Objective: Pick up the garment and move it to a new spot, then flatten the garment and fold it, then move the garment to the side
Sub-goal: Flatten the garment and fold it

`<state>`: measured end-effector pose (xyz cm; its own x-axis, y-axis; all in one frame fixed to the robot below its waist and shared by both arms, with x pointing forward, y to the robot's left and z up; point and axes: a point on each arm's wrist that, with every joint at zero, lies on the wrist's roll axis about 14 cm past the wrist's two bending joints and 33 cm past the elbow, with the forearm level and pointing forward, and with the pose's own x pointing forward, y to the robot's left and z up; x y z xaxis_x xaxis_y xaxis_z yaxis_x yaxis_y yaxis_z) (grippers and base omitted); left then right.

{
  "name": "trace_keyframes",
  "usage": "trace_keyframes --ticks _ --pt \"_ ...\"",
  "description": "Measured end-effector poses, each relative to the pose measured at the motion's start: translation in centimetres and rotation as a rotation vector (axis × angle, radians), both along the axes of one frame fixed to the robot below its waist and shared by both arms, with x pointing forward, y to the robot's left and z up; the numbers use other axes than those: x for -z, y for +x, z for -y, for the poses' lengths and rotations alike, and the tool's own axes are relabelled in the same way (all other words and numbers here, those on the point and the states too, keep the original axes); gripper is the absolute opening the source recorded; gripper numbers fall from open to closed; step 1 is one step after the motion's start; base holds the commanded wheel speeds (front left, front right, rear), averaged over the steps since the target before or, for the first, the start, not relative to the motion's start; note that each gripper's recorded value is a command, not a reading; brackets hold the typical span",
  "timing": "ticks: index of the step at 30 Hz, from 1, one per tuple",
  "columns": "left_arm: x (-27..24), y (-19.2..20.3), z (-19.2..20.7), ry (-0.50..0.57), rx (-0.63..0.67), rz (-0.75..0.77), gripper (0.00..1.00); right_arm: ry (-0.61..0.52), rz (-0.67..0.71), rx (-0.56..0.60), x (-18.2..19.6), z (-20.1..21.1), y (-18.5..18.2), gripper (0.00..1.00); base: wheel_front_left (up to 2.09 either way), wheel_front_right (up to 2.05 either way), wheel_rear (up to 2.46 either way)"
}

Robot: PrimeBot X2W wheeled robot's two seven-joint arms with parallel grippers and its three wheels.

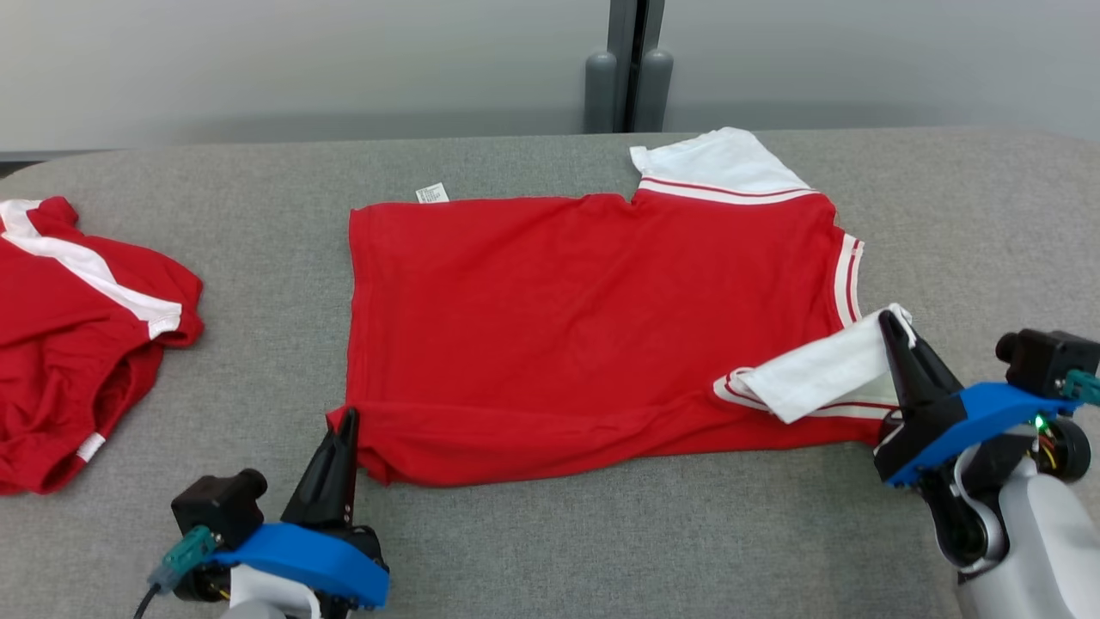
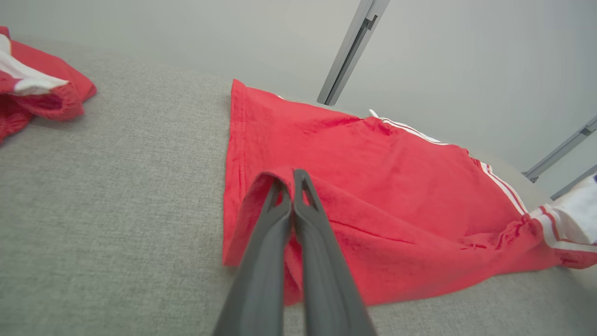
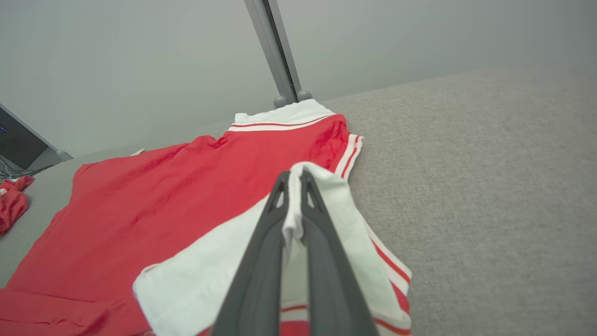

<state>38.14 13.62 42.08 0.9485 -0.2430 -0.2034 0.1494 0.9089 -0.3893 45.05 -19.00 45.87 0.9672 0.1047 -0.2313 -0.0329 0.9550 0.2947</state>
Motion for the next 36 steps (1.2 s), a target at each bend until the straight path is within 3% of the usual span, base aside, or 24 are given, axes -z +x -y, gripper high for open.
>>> trace_keyframes --ticks 13,14,15,16,17,25,29,36 --pt "2.0 3.8 -1.1 0.091 0.038 -0.037 0.00 -0.028 -0.014 -0.013 1.6 -0.7 4.4 0.00 0.00 0.00 0.00" --pt "2.1 3.9 -1.1 0.097 0.039 -0.038 0.00 -0.029 -0.013 -0.011 1.7 -0.7 4.5 0.07 0.00 0.00 0.00" --pt "2.2 4.1 -1.2 0.100 0.041 -0.040 0.13 -0.030 -0.012 -0.010 1.8 -0.7 4.6 0.67 0.00 0.00 0.00" --pt "2.3 4.2 -1.2 0.103 0.042 -0.043 0.43 -0.032 -0.012 -0.010 1.9 -0.7 4.6 1.00 0.00 0.00 0.00" --pt "2.3 4.3 -1.2 0.103 0.041 -0.044 1.00 -0.033 -0.012 -0.010 2.0 -0.8 4.6 1.00 0.00 0.00 0.00" --pt "1.2 4.0 -1.7 0.074 0.005 -0.020 1.00 -0.097 0.043 -0.010 1.4 0.4 3.5 1.00 0.00 0.00 0.00" --pt "0.8 2.7 -2.1 0.057 -0.023 -0.005 1.00 -0.124 0.008 0.003 2.8 1.8 1.1 1.00 0.00 0.00 0.00" --pt "3.1 -0.3 -0.1 0.085 0.048 -0.069 1.00 -0.132 -0.062 0.028 5.2 3.3 -1.9 1.00 0.00 0.00 0.00"
